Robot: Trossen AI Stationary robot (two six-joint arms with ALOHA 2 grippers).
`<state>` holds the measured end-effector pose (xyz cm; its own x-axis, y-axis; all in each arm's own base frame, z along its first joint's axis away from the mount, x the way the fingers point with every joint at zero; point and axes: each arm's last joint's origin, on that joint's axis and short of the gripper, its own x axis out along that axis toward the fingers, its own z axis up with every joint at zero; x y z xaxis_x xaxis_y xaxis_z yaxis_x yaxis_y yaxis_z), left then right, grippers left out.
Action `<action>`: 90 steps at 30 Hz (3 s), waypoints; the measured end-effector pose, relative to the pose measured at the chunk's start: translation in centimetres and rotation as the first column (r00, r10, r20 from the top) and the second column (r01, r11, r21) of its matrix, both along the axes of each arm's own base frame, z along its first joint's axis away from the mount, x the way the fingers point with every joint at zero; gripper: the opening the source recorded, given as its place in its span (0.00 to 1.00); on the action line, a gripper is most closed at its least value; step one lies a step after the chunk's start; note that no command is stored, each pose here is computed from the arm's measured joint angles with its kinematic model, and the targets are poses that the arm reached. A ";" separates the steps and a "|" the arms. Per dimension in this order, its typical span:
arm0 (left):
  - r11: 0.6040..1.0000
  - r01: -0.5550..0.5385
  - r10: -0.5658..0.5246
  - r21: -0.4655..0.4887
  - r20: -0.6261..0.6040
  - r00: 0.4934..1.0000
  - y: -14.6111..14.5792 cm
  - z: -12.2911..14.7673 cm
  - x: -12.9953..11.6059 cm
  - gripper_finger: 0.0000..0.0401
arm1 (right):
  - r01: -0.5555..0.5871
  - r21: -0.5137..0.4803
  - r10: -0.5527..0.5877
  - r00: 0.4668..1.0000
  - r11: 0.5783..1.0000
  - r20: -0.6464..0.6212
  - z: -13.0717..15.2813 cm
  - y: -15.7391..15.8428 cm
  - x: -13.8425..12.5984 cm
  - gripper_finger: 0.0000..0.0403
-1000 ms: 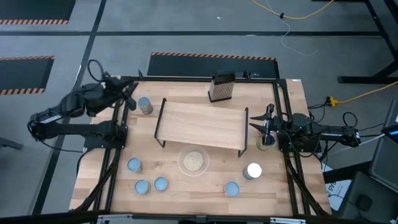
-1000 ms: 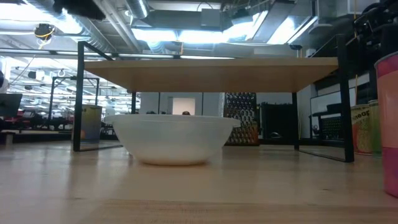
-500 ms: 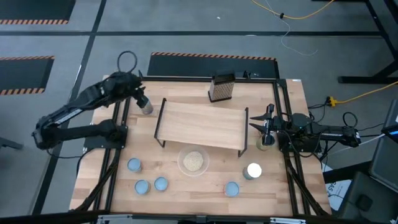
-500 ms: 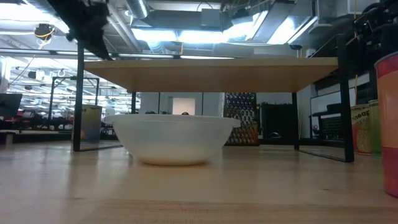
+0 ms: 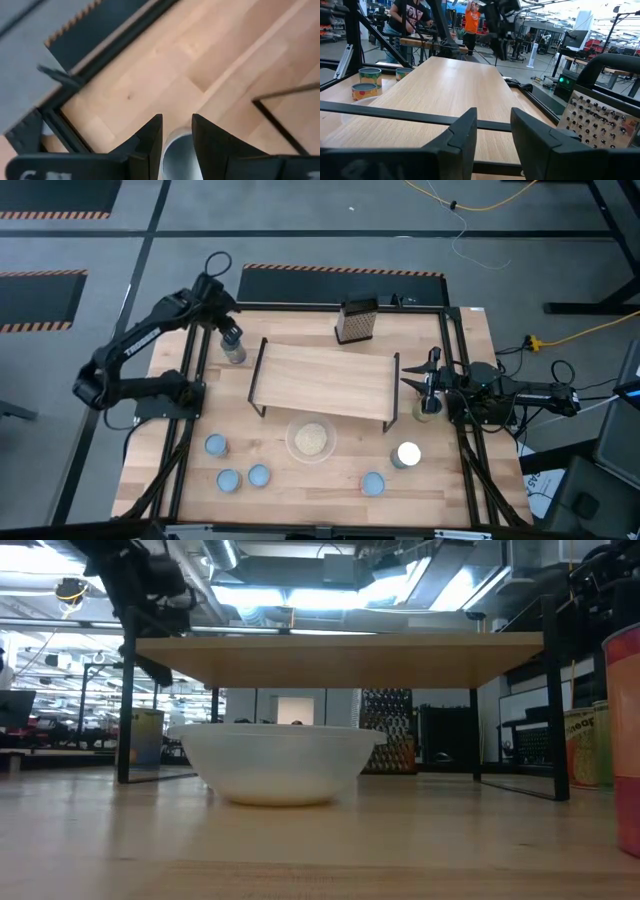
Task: Pick and place cans onto a shelf
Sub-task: Put the large canned peaches on the shelf
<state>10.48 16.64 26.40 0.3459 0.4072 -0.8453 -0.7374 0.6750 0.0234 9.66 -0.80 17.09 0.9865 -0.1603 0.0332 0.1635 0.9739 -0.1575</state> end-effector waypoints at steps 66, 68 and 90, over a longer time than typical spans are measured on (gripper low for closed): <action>0.978 -0.154 0.138 -0.138 -0.119 0.983 4.2 0.8 0.1 0.00 | 0.000 0.003 0.000 1.000 1.000 0.000 0.0 0.0 0.0 0.31; 0.981 -0.165 0.152 -0.105 -0.125 0.980 4.4 2.0 0.1 0.00 | 0.000 0.003 0.000 1.000 1.000 0.000 0.0 0.0 0.0 0.31; 0.943 -0.327 0.332 -0.061 0.207 0.920 1.9 15.7 0.5 0.00 | 0.000 0.003 0.000 1.000 1.000 0.000 0.0 0.0 0.0 0.31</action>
<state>11.01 18.51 42.13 0.3672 0.5086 -0.7788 -0.9043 0.3914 -0.1707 9.66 -0.80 17.09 0.9865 -0.1606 0.0332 0.1639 0.9743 -0.1544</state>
